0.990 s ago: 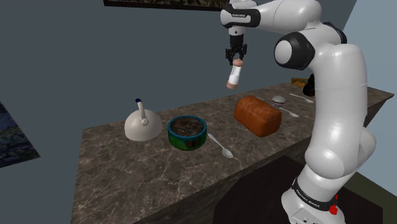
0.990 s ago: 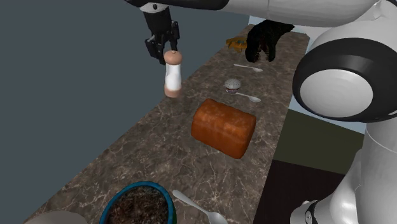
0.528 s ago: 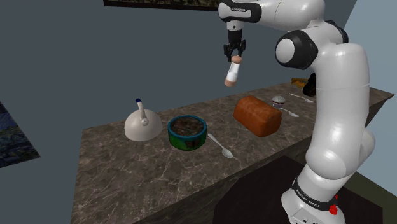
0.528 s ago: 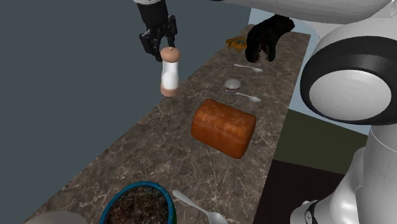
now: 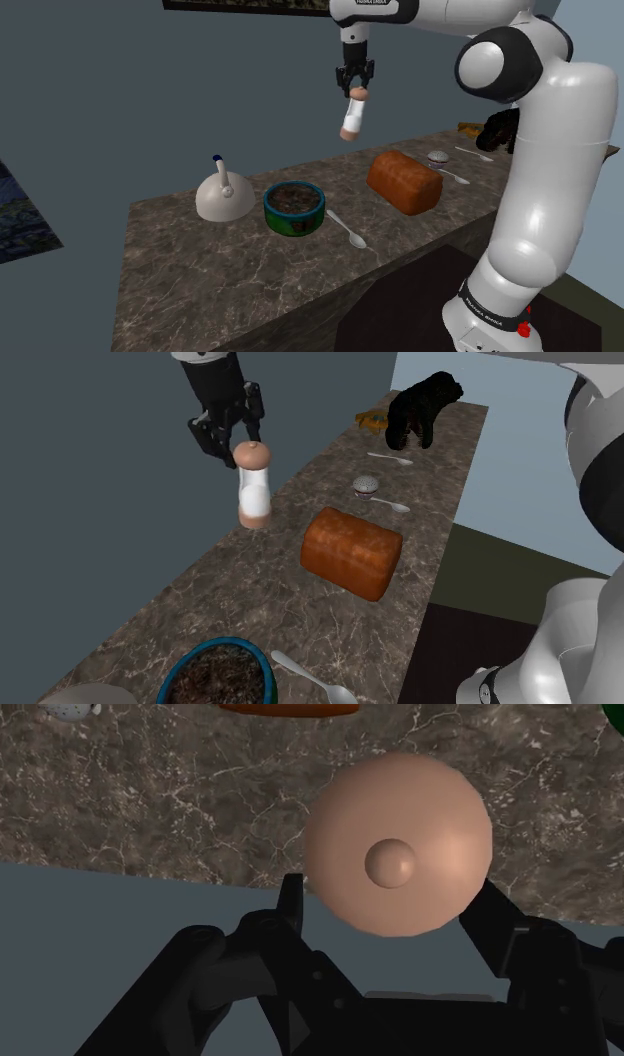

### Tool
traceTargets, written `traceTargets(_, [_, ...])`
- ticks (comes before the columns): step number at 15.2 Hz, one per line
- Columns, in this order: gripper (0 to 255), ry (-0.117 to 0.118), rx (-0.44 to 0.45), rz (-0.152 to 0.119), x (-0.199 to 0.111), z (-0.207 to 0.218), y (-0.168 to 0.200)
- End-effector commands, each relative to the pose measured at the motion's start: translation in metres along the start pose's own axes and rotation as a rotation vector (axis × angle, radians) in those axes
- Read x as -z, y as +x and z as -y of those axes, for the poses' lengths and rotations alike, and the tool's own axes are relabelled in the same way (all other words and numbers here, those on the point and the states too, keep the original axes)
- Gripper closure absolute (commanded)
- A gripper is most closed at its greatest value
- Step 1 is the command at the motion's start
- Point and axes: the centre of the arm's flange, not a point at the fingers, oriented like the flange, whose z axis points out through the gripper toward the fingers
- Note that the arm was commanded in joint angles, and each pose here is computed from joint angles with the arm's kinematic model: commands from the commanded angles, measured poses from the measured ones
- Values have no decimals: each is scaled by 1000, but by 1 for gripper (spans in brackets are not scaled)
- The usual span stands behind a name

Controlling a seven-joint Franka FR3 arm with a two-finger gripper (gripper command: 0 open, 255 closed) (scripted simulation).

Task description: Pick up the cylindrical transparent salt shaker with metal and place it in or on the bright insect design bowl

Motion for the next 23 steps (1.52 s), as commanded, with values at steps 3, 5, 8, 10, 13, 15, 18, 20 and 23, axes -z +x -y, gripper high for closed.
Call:
traceTargets(3, [255, -1, -1, 0, 17, 48, -18])
traceTargets(5, [255, -1, -1, 0, 25, 71, -28])
traceTargets(8, [255, -1, -1, 0, 37, 106, -42])
traceTargets(10, [255, -1, -1, 0, 44, 129, -52])
traceTargets(13, [255, -1, -1, 0, 56, 164, -66])
traceTargets(15, [255, -1, -1, 0, 64, 188, -76])
traceTargets(18, [255, -1, -1, 0, 76, 223, -90])
traceTargets(20, [255, -1, -1, 0, 84, 246, -100])
traceTargets(23, [255, -1, -1, 0, 95, 281, -114])
